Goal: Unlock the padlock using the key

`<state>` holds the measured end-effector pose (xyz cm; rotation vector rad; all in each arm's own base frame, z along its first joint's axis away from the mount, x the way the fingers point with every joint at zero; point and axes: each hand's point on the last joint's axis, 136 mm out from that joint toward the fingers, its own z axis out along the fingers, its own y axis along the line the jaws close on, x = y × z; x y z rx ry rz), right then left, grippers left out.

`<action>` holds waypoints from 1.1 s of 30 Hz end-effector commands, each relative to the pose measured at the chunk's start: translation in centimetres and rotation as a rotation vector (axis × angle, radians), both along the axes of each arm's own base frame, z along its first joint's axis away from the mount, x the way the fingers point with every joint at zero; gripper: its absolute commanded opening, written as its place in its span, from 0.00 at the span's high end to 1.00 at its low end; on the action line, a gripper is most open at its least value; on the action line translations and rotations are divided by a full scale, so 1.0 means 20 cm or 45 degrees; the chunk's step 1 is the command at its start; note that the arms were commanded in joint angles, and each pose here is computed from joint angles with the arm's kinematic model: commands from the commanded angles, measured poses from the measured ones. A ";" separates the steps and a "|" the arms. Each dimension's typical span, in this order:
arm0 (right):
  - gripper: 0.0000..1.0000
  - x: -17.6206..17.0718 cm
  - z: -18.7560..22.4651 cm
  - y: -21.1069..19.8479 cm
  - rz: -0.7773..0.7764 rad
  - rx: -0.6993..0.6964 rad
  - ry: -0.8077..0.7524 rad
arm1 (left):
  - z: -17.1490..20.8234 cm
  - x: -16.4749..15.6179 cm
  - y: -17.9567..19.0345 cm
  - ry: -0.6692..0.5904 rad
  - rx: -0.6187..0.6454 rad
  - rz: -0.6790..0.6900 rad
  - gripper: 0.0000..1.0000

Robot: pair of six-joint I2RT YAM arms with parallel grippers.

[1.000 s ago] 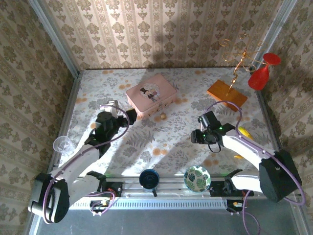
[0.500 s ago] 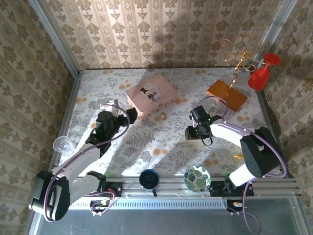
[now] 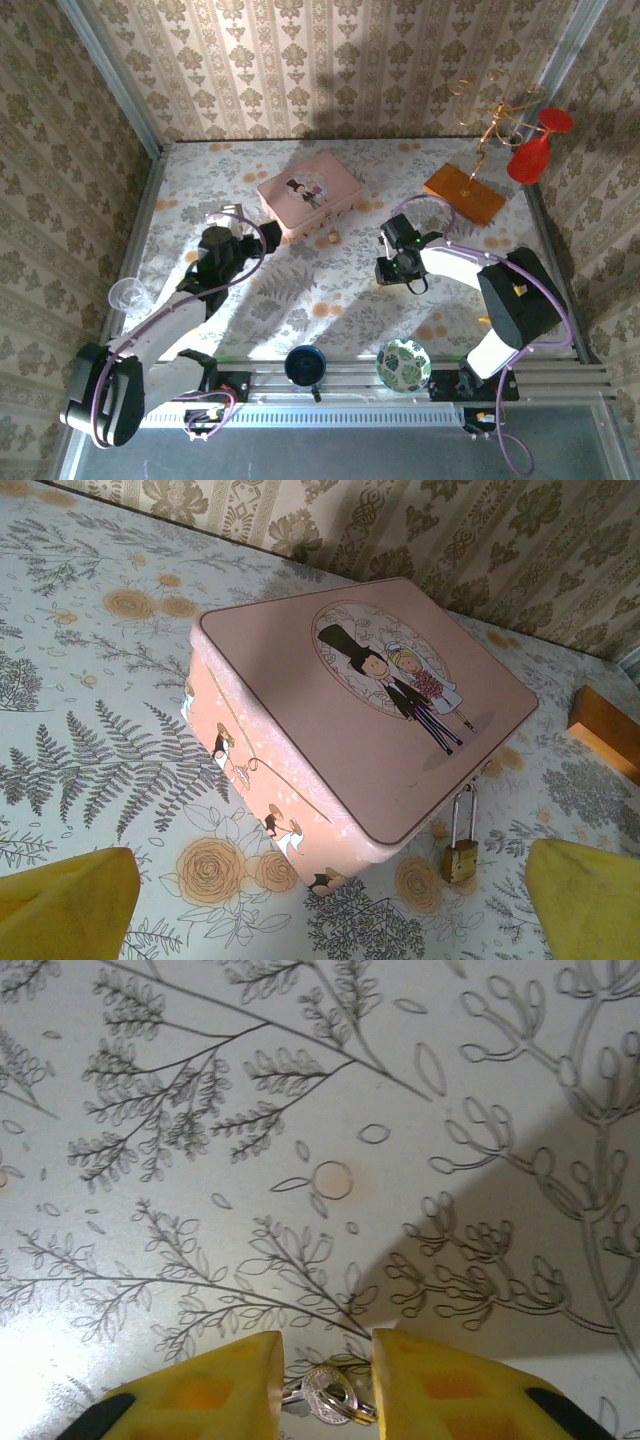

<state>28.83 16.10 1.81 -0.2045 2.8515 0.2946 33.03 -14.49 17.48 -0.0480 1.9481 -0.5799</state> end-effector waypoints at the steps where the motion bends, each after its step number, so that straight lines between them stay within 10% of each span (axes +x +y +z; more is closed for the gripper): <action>1: 0.73 -0.07 0.00 0.01 0.025 -0.011 0.041 | 0.08 0.02 -0.03 -0.044 -0.045 -0.015 0.00; 33: 0.90 -0.08 -0.03 -0.02 -0.031 -0.102 0.028 | 0.07 0.03 -0.06 -0.025 -0.047 -0.044 0.00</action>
